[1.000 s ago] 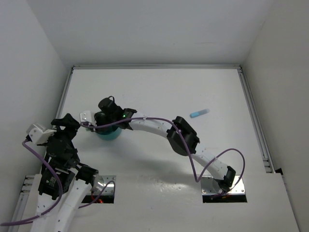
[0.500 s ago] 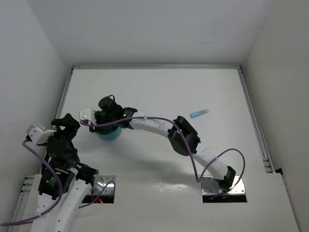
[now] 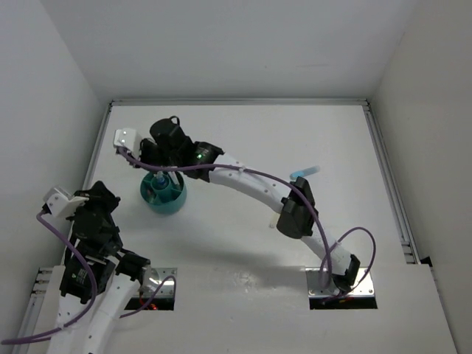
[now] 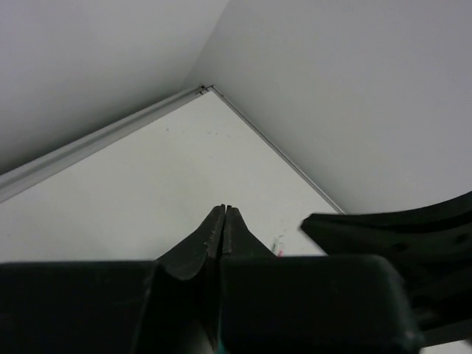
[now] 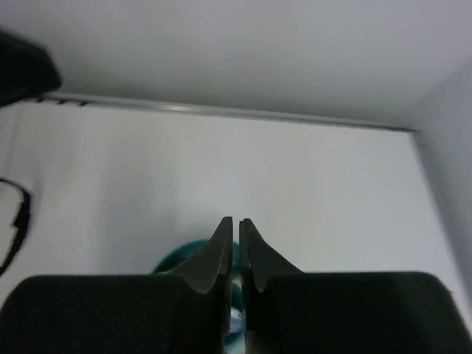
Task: Sort the stationery into containers
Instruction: Place the stationery into the container, then grab a piece of stationery with the left arm
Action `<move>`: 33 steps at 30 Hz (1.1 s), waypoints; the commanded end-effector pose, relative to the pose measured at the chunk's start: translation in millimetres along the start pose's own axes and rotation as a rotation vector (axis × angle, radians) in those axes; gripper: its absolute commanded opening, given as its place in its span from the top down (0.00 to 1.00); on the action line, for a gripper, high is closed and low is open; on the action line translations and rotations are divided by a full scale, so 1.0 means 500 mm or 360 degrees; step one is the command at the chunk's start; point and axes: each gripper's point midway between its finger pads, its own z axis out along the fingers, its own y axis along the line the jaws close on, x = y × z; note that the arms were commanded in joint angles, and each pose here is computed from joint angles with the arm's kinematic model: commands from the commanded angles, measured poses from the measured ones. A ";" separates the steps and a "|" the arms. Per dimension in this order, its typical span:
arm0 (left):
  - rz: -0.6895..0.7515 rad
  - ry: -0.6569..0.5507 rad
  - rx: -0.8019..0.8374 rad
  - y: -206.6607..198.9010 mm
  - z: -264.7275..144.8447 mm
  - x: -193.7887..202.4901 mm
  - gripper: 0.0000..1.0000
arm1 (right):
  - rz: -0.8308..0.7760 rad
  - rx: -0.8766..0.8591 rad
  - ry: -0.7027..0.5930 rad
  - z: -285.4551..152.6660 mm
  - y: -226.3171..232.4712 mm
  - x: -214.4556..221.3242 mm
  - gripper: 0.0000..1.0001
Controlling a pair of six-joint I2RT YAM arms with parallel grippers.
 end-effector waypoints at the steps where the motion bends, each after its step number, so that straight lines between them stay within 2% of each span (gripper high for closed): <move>1: 0.0040 0.0000 0.0144 -0.033 0.002 0.002 0.94 | 0.0036 0.0509 0.0045 -0.128 -0.131 -0.094 0.92; 2: 0.0072 0.0075 0.0324 -0.074 -0.006 0.017 0.92 | 0.0017 0.0639 0.0117 -0.154 -0.162 -0.077 0.83; 3: 0.0122 0.0127 0.0429 -0.097 -0.007 0.038 0.90 | -0.0002 0.0856 0.0186 -0.217 -0.212 -0.081 0.64; 4: 0.0226 0.0245 0.0682 -0.156 -0.019 0.073 0.87 | -0.0006 0.0936 0.0332 -0.248 -0.237 -0.016 0.56; 6: 0.0413 0.0436 0.0922 -0.205 -0.029 0.143 0.70 | -0.0077 0.1109 0.0546 -0.340 -0.283 0.042 0.37; 7: 0.0491 0.0562 0.1044 -0.228 -0.039 0.180 0.62 | -0.0077 0.1141 0.0633 -0.374 -0.300 0.068 0.35; 8: 0.0581 0.0872 0.1303 -0.270 -0.072 0.263 0.51 | -0.0070 0.1196 0.0750 -0.431 -0.339 0.109 0.31; 9: 0.0640 0.1026 0.1459 -0.288 -0.097 0.304 0.33 | -0.0040 0.1224 0.0921 -0.482 -0.343 0.158 0.29; 10: 0.0609 0.1218 0.1692 -0.320 -0.147 0.328 0.29 | 0.0035 0.1319 0.1032 -0.541 -0.377 0.202 0.32; 11: 0.0642 0.1428 0.1733 -0.324 -0.165 0.389 0.22 | 0.0097 0.1265 0.1162 -0.584 -0.364 0.241 0.32; 12: 0.0652 0.1507 0.1779 -0.331 -0.183 0.408 0.20 | 0.0153 0.1312 0.1189 -0.614 -0.378 0.263 0.32; 14: 0.0695 0.1605 0.1841 -0.347 -0.216 0.438 0.18 | 0.0289 0.1298 0.1318 -0.680 -0.371 0.316 0.97; 15: 0.0746 0.1600 0.1878 -0.366 -0.242 0.446 0.18 | 0.0402 0.1344 0.1372 -0.731 -0.380 0.355 1.00; 17: 0.0804 0.1675 0.1865 -0.380 -0.269 0.486 0.18 | 0.0521 0.1325 0.1410 -0.779 -0.369 0.387 1.00; 18: 0.0838 0.1649 0.1858 -0.401 -0.273 0.492 0.22 | 0.0634 0.1378 0.1461 -0.814 -0.367 0.432 0.88; 19: 0.0881 0.1692 0.1937 -0.415 -0.318 0.507 0.39 | 0.0689 0.1393 0.1433 -0.832 -0.363 0.433 0.61; 20: 0.0954 0.1788 0.1890 -0.407 -0.333 0.551 0.52 | 0.0781 0.1319 0.1447 -0.830 -0.340 0.467 0.28; 21: 0.0989 0.1751 0.1875 -0.429 -0.336 0.559 0.62 | 0.0898 0.1359 0.1414 -0.850 -0.335 0.480 0.23; 22: 0.1034 0.1776 0.1918 -0.438 -0.368 0.577 0.84 | 0.0969 0.1338 0.1395 -0.852 -0.321 0.491 0.25; 23: 0.1069 0.1787 0.1915 -0.446 -0.377 0.594 0.89 | 0.1040 0.1302 0.1335 -0.846 -0.302 0.504 0.90; 24: 0.1125 0.1795 0.1884 -0.460 -0.391 0.626 0.91 | 0.1128 0.1377 0.1292 -0.858 -0.299 0.514 1.00; 26: 0.1175 0.1796 0.1864 -0.474 -0.399 0.655 0.89 | 0.1172 0.1425 0.1178 -0.862 -0.291 0.524 0.97; 27: 0.1242 0.1792 0.1802 -0.479 -0.392 0.687 0.80 | 0.1198 0.1449 0.1193 -0.878 -0.290 0.542 0.76; 28: 0.1277 0.1798 0.1791 -0.486 -0.399 0.695 0.51 | 0.1197 0.1455 0.1205 -0.889 -0.286 0.547 0.46; 29: 0.1326 0.1838 0.1760 -0.468 -0.398 0.718 0.44 | 0.1216 0.1463 0.1222 -0.899 -0.284 0.553 0.41; 31: 0.1394 0.1840 0.1704 -0.468 -0.404 0.755 0.28 | 0.1278 0.1463 0.1214 -0.926 -0.269 0.567 0.41; 32: 0.1415 0.1854 0.1724 -0.468 -0.421 0.767 0.28 | 0.1274 0.1476 0.1165 -0.930 -0.275 0.565 0.53; 33: 0.1444 0.1822 0.1700 -0.477 -0.420 0.772 0.26 | 0.1292 0.1459 0.1101 -0.937 -0.273 0.557 0.54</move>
